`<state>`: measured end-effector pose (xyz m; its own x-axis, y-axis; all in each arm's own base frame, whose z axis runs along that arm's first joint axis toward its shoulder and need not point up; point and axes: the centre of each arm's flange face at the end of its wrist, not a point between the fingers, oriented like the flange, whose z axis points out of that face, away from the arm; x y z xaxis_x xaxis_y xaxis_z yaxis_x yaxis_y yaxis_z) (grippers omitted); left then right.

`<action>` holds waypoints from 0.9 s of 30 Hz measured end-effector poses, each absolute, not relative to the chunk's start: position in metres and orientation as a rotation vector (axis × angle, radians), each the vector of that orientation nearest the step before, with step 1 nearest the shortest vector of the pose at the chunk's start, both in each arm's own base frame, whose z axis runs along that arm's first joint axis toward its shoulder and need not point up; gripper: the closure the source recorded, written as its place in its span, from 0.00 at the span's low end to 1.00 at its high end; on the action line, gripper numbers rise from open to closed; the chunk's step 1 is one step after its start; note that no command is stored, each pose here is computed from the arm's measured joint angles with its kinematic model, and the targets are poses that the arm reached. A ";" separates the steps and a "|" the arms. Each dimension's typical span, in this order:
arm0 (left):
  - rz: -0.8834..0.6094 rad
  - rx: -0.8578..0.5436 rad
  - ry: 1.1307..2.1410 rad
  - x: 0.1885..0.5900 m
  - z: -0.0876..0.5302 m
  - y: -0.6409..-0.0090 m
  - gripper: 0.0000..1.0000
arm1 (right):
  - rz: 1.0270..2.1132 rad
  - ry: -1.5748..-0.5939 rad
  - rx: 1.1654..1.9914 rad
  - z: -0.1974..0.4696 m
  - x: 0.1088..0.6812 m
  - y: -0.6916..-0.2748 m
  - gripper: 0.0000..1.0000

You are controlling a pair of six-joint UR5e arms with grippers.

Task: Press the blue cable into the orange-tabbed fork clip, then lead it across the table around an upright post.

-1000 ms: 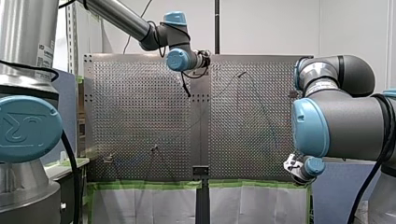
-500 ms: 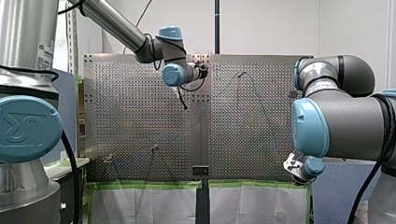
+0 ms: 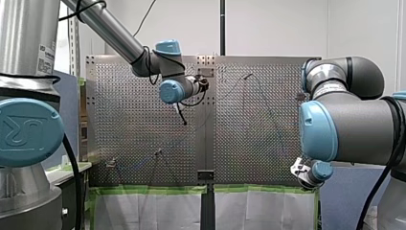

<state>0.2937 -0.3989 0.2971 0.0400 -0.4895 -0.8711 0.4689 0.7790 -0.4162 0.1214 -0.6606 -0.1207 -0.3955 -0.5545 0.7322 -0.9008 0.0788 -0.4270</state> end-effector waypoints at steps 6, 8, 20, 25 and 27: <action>-0.733 -0.018 1.343 0.285 0.280 -0.391 0.00 | 1.242 -1.984 1.441 -0.121 0.122 -0.661 0.97; -0.732 -0.017 1.344 0.282 0.275 -0.388 0.00 | 1.241 -1.984 1.441 -0.121 0.122 -0.660 0.97; -0.664 0.022 1.338 0.258 0.237 -0.365 0.00 | 1.240 -1.986 1.442 -0.121 0.122 -0.660 0.97; -0.647 -0.017 1.339 0.249 0.223 -0.351 0.00 | 1.241 -1.986 1.442 -0.121 0.122 -0.660 0.97; -0.645 -0.043 1.340 0.245 0.218 -0.346 0.00 | 1.241 -1.985 1.442 -0.121 0.122 -0.660 0.97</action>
<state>0.2453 -0.3456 0.2175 0.0834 -0.4558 -0.8862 0.4080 0.8269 -0.3870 0.1217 -0.6602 -0.1209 -0.3952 -0.5561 0.7312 -0.9009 0.0790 -0.4269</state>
